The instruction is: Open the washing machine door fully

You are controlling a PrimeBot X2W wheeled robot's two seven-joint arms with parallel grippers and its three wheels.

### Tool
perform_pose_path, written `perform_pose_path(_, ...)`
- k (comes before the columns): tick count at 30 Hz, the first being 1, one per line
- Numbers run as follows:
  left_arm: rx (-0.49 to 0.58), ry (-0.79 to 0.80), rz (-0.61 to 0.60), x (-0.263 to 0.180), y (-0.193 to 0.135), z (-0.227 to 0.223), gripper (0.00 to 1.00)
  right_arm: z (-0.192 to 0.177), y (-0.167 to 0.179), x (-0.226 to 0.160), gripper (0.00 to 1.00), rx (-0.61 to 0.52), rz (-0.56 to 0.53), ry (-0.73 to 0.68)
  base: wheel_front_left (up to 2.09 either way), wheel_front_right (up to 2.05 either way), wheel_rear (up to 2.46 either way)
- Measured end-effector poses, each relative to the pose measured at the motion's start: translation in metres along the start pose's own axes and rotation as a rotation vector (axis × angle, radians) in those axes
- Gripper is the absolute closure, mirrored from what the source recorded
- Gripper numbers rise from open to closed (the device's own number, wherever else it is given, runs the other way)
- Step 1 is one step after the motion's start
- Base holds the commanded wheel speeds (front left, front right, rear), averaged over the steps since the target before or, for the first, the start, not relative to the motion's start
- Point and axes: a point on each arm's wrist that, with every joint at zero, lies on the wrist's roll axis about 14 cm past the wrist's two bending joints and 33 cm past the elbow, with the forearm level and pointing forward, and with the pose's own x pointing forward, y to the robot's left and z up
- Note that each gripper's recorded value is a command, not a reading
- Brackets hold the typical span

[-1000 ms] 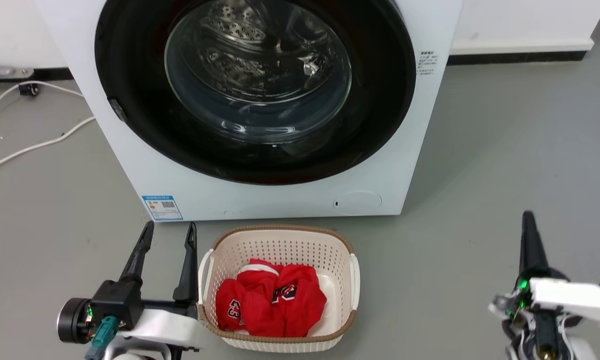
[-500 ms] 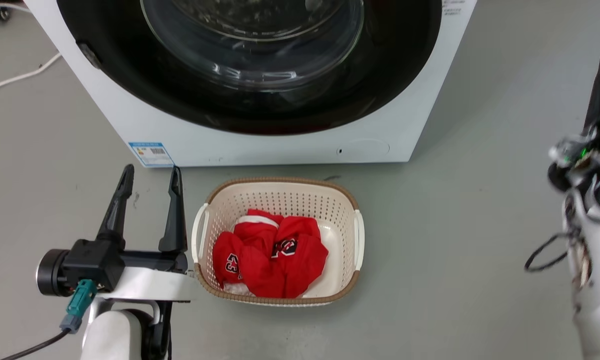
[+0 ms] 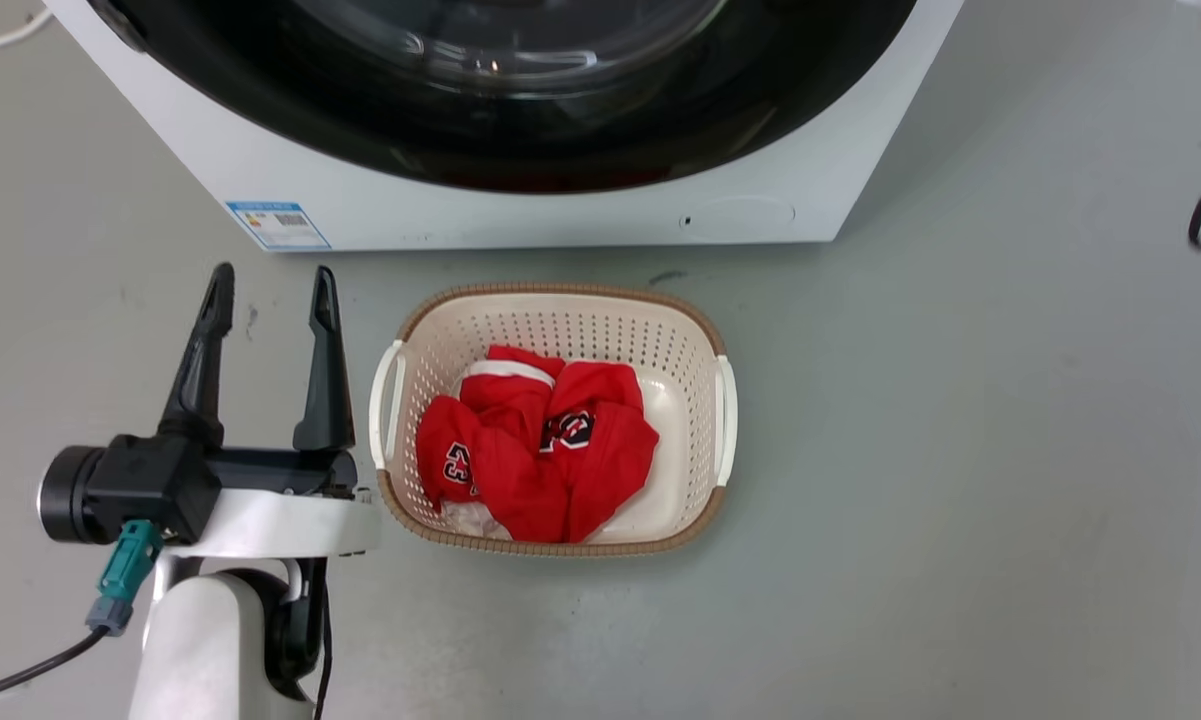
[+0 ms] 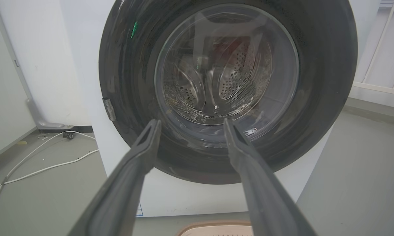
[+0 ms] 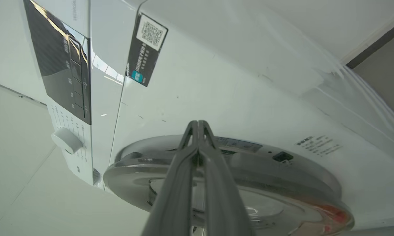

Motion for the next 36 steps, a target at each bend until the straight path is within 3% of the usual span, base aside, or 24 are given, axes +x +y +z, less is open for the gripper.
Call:
perform_pose_path(7,0.005,0.015,-0.007,0.009,0.002,-0.012,0.00,-0.045,-0.002,0.027,1.00,-0.097,-0.055,0.245,0.00,0.00,0.00)
perform_pose_path(17,0.010,0.041,-0.004,0.015,0.007,-0.028,0.00,-0.074,-0.022,0.047,1.00,-0.168,-0.135,0.355,0.00,0.00,0.00)
perform_pose_path(36,0.004,0.045,-0.006,0.014,0.005,-0.027,0.00,-0.101,-0.008,0.038,1.00,-0.022,-0.104,0.539,0.00,0.00,0.00)
